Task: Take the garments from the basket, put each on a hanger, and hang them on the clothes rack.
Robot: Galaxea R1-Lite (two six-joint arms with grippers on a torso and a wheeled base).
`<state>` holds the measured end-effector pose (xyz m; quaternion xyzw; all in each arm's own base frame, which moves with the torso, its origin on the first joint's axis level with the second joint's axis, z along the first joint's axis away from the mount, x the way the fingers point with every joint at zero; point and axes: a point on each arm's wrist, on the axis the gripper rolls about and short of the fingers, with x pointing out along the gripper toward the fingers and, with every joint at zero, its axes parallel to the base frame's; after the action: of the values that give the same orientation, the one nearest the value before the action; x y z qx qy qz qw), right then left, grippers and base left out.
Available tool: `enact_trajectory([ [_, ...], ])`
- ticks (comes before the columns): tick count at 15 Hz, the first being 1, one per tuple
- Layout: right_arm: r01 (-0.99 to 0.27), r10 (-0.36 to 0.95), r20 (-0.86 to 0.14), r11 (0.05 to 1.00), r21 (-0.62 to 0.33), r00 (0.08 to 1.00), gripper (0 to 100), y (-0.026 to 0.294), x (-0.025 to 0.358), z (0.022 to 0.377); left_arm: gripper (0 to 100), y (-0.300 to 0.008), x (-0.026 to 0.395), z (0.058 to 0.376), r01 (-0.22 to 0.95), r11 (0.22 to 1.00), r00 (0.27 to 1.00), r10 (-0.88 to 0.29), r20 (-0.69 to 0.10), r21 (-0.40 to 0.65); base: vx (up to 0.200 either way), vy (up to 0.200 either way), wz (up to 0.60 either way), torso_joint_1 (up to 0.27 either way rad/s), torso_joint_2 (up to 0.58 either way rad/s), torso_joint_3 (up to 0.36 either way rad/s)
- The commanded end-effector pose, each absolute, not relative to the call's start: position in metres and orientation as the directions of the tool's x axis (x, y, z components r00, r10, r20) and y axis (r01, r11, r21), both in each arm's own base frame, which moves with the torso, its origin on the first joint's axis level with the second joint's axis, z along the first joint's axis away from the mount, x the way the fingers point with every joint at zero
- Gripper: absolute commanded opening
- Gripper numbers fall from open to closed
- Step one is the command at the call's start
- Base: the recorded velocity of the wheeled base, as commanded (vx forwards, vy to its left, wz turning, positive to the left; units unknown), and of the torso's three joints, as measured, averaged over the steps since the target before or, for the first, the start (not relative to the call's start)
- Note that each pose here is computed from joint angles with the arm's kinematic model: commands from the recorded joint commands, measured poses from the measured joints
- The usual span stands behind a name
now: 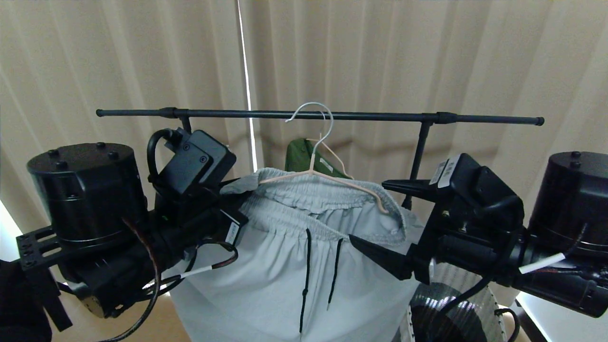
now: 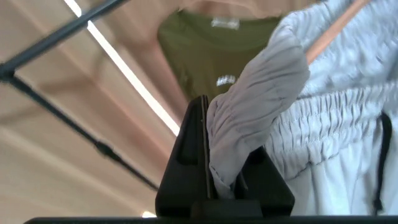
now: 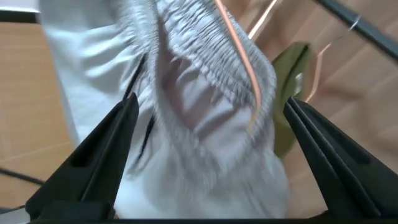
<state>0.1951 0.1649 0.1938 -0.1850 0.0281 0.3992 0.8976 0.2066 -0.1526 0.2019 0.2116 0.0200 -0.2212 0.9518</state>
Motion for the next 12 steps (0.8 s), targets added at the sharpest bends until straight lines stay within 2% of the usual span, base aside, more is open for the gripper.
enact_trajectory([
  [1, -0.72, 0.686, -0.231, 0.619, -0.312, 0.69, 100, 0.173, 0.214, 0.185, 0, -0.157, 0.201, 0.2, 0.448, 0.802, 0.891, -0.436, -0.125, 0.395, 0.0, 0.0, 0.0, 0.0, 0.0, 0.0],
  [7, -0.706, 0.675, -0.221, 0.635, -0.314, 0.704, 100, 0.174, 0.225, 0.187, 0, -0.16, 0.193, 0.197, 0.476, 0.786, 0.875, -0.469, -0.121, 0.395, 0.0, 0.0, 0.0, 0.0, 0.0, 0.0],
  [8, -0.706, 0.674, -0.222, 0.634, -0.314, 0.704, 0, 0.174, 0.224, 0.187, 0, -0.16, 0.194, 0.199, 0.475, 0.787, 0.875, -0.47, -0.117, 0.394, 0.0, 0.0, 0.0, 0.0, 0.0, 0.0],
  [12, -0.706, 0.673, -0.224, 0.636, -0.312, 0.705, 0, 0.172, 0.222, 0.185, 0, -0.162, 0.191, 0.201, 0.473, 0.792, 0.872, -0.484, -0.073, 0.387, 0.0, 0.0, 0.0, 0.0, 0.0, 0.0],
])
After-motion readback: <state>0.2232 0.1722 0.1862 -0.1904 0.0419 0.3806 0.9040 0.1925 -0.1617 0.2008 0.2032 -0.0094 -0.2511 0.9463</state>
